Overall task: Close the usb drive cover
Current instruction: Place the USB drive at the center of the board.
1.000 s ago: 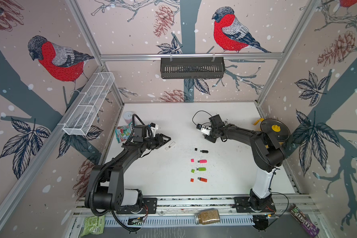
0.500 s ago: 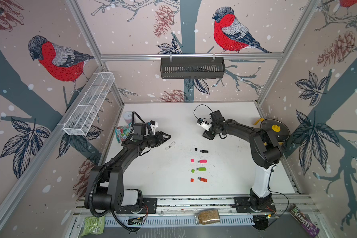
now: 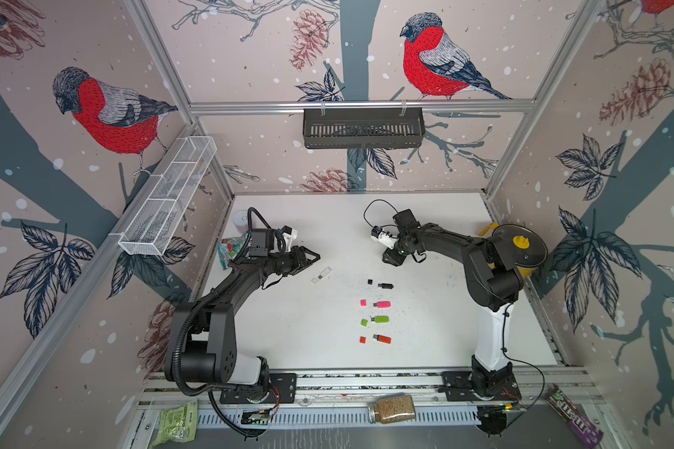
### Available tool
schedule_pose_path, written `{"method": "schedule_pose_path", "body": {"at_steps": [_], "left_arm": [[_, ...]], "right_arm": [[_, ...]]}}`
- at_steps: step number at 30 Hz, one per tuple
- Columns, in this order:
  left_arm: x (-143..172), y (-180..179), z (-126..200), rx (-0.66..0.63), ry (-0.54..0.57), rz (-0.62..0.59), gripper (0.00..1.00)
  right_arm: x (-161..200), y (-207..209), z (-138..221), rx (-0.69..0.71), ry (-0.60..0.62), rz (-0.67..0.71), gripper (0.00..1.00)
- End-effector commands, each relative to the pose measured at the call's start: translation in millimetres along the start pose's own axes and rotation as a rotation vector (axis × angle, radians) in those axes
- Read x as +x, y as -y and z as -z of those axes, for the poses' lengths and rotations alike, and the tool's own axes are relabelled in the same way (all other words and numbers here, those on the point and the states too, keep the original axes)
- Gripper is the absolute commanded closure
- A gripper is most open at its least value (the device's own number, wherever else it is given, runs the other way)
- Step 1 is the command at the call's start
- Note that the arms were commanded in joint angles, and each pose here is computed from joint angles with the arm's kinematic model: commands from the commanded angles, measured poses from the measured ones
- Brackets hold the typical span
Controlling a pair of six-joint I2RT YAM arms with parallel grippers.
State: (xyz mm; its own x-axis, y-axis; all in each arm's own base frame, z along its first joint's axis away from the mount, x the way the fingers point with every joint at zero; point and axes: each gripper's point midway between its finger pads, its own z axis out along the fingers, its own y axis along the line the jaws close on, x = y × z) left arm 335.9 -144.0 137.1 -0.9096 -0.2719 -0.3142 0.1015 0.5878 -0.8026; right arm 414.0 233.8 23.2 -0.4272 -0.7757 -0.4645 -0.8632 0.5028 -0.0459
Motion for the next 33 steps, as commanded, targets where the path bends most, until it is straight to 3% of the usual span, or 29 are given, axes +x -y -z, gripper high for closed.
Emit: {"method": "schedule_pose_path", "body": {"at_steps": [1, 9, 14, 23, 30, 33], "left_arm": [[1, 2, 0, 0.012, -0.015, -0.011, 0.52], [-1, 3, 4, -0.003, -0.019, -0.021, 0.53], [-1, 3, 7, -0.007, -0.025, -0.025, 0.53], [1, 4, 8, 0.000, -0.022, -0.021, 0.53], [3, 3, 8, 0.001, -0.020, -0.023, 0.53], [3, 3, 9, 0.002, -0.015, -0.023, 0.53]], "right_arm": [[13, 1, -7, -0.005, -0.067, 0.013, 0.54], [26, -4, -13, -0.048, -0.122, 0.083, 0.69], [27, -14, -13, -0.094, -0.129, 0.138, 0.70], [34, -48, -13, -0.156, -0.107, 0.263, 0.62], [34, -38, -13, -0.086, -0.121, 0.226, 0.52], [19, -29, -7, -0.055, -0.067, 0.190, 0.49]]}}
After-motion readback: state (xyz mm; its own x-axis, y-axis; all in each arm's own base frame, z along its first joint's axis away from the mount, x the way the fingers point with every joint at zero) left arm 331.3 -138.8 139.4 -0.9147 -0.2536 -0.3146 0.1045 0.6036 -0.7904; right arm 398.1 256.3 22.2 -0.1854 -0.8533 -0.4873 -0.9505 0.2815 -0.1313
